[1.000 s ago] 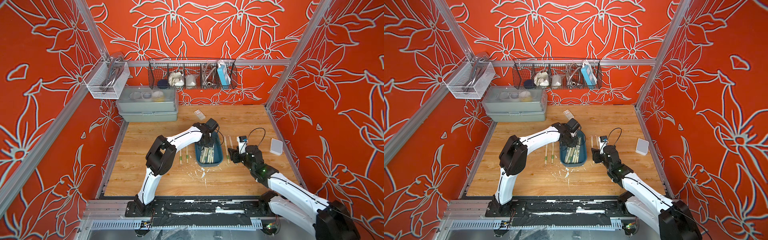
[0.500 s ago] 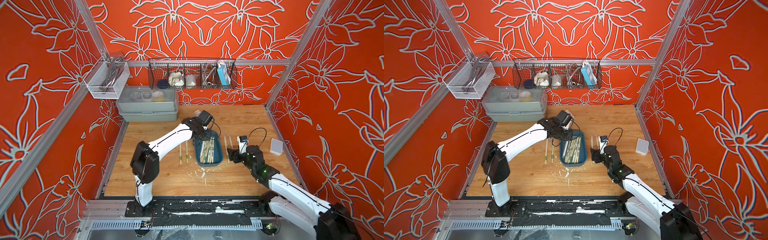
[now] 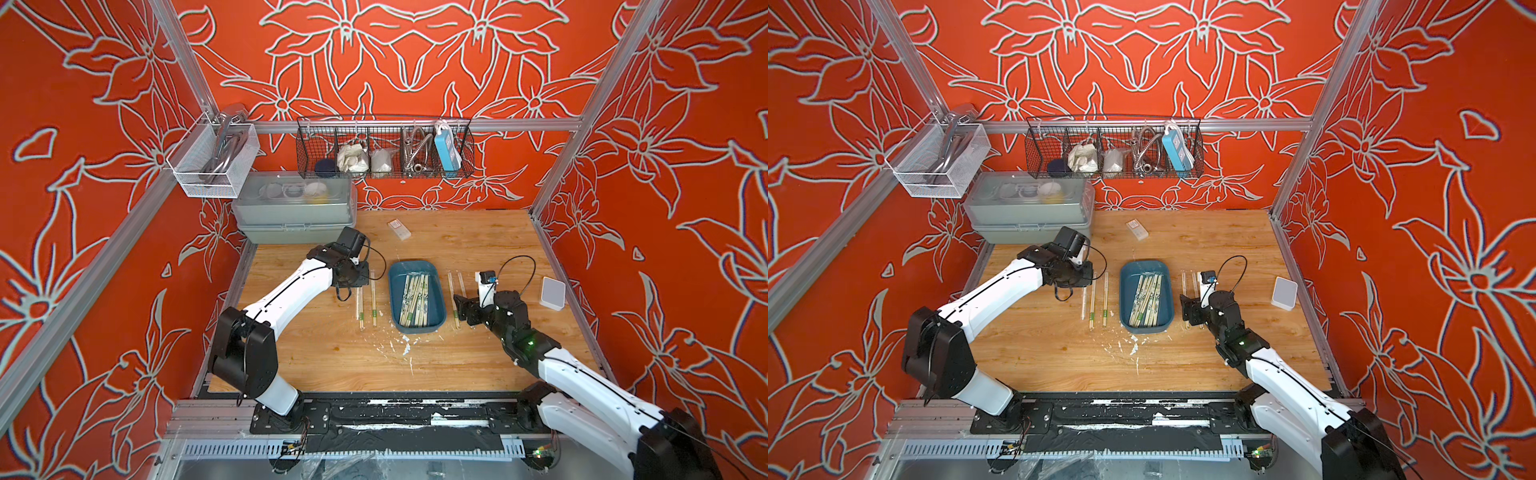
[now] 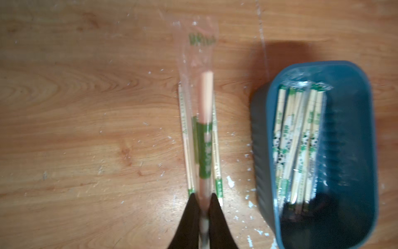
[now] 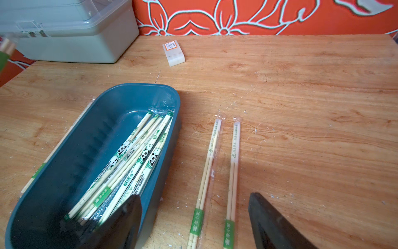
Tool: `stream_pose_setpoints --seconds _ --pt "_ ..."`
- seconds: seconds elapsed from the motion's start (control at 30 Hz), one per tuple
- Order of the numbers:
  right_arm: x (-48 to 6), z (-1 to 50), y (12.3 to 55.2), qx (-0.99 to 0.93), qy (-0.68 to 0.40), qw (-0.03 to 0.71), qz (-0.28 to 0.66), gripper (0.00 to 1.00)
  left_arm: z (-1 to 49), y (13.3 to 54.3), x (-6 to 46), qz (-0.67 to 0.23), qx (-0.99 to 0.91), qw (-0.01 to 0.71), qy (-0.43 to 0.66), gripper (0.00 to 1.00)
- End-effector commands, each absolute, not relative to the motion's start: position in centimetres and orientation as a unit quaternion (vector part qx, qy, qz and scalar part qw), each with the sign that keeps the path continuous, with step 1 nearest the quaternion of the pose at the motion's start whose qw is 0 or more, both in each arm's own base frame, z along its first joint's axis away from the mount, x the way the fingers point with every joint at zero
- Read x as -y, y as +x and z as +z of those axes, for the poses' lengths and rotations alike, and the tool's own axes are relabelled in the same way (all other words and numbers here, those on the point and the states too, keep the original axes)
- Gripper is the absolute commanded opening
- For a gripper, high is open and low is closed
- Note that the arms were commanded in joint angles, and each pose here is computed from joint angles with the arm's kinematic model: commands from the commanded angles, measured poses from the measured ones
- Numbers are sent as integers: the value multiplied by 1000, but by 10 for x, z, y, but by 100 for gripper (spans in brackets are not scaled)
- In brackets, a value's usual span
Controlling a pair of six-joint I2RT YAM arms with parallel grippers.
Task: Take the paired disposable chopsticks out of the storage box
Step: Place the paired disposable chopsticks at the center of the board.
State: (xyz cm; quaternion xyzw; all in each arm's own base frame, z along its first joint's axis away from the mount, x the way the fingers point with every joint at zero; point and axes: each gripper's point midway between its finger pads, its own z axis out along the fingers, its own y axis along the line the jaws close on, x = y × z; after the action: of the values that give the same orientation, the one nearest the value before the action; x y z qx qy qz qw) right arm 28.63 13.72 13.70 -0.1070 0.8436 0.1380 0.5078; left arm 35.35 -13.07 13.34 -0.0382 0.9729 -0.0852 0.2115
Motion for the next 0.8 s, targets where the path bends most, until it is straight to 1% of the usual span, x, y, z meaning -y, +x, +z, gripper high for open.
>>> stream_pose_setpoints --seconds 0.0,0.2,0.5,0.77 --pt "-145 137 286 -840 -115 507 153 83 127 359 117 -78 -971 223 -38 12" --pt "-146 133 288 -844 -115 501 151 83 101 375 96 -64 -974 209 -61 12" --pt "-146 133 287 -844 -114 501 154 83 58 381 97 -51 -984 165 -49 13" --pt "-146 134 287 -844 -114 501 152 83 47 387 98 -46 -986 155 -47 13"
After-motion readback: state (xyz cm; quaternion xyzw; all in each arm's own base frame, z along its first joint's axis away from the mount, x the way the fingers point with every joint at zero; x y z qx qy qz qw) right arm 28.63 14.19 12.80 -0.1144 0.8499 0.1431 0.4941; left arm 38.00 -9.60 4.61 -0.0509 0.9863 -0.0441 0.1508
